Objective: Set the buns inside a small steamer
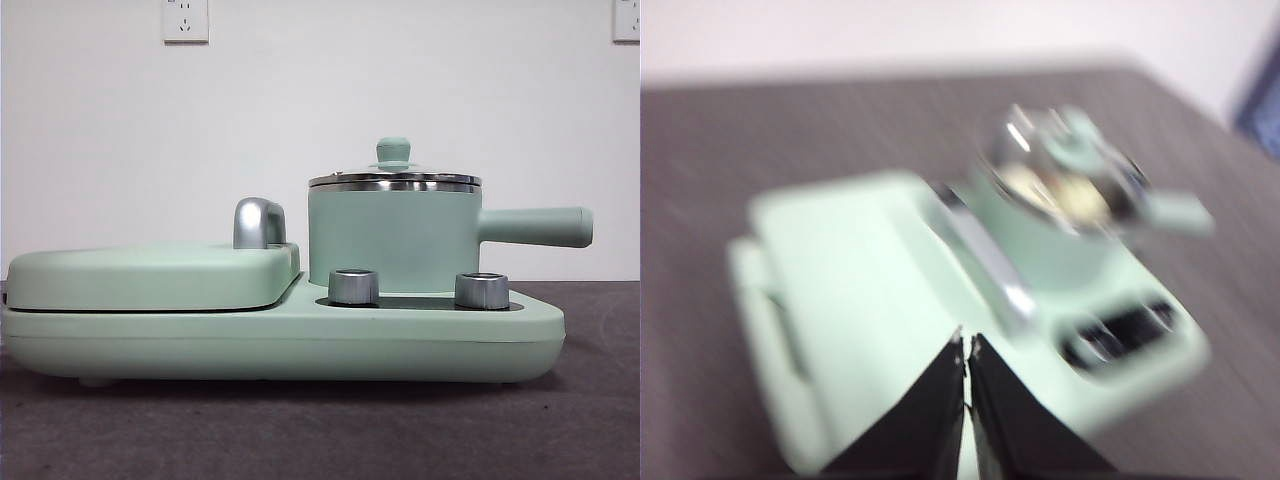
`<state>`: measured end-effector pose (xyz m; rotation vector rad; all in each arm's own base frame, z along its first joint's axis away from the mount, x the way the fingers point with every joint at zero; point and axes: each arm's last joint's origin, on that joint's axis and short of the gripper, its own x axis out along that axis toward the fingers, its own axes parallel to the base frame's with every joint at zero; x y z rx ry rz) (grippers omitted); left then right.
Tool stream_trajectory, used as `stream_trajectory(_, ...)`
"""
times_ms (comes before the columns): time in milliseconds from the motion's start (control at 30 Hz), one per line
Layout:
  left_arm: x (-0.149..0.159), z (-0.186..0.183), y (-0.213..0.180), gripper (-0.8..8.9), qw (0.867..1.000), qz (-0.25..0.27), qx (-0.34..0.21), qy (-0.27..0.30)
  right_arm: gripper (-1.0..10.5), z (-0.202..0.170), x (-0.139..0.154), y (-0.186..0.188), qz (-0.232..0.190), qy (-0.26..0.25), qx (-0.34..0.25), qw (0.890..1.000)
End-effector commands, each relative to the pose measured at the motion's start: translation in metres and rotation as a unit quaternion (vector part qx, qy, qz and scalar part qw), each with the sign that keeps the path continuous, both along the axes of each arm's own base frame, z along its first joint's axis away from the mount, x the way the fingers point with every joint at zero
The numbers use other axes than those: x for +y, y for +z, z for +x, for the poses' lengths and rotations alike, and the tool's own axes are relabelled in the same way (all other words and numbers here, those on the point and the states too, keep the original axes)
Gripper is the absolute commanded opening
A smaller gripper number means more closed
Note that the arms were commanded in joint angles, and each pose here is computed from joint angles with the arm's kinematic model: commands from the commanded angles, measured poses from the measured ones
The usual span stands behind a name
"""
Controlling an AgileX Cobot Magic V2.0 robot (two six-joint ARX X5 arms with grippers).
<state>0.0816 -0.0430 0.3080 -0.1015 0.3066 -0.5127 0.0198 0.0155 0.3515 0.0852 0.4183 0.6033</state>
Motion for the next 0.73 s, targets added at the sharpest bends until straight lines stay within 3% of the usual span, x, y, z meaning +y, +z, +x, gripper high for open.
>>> stream_trajectory(33, 0.006, 0.005, -0.035, 0.09, 0.998, 0.014, -0.059, 0.033, 0.2, -0.001, 0.000, 0.004, 0.002, 0.003, -0.011, 1.000)
stream_trajectory(167, 0.018, 0.007, -0.080, 0.09, 0.989, 0.022, -0.111, 0.092, 0.2, -0.001, 0.000, 0.004, 0.002, 0.004, -0.011, 1.000)
stream_trajectory(333, 0.028, 0.007, -0.121, 0.09, 0.981, -0.011, -0.122, 0.153, 0.2, -0.001, 0.000, 0.004, 0.003, 0.004, -0.011, 1.000)
stream_trajectory(733, 0.037, 0.014, -0.152, 0.09, 0.967, 0.010, -0.079, 0.241, 0.2, -0.001, 0.000, 0.004, 0.002, 0.003, -0.011, 1.000)
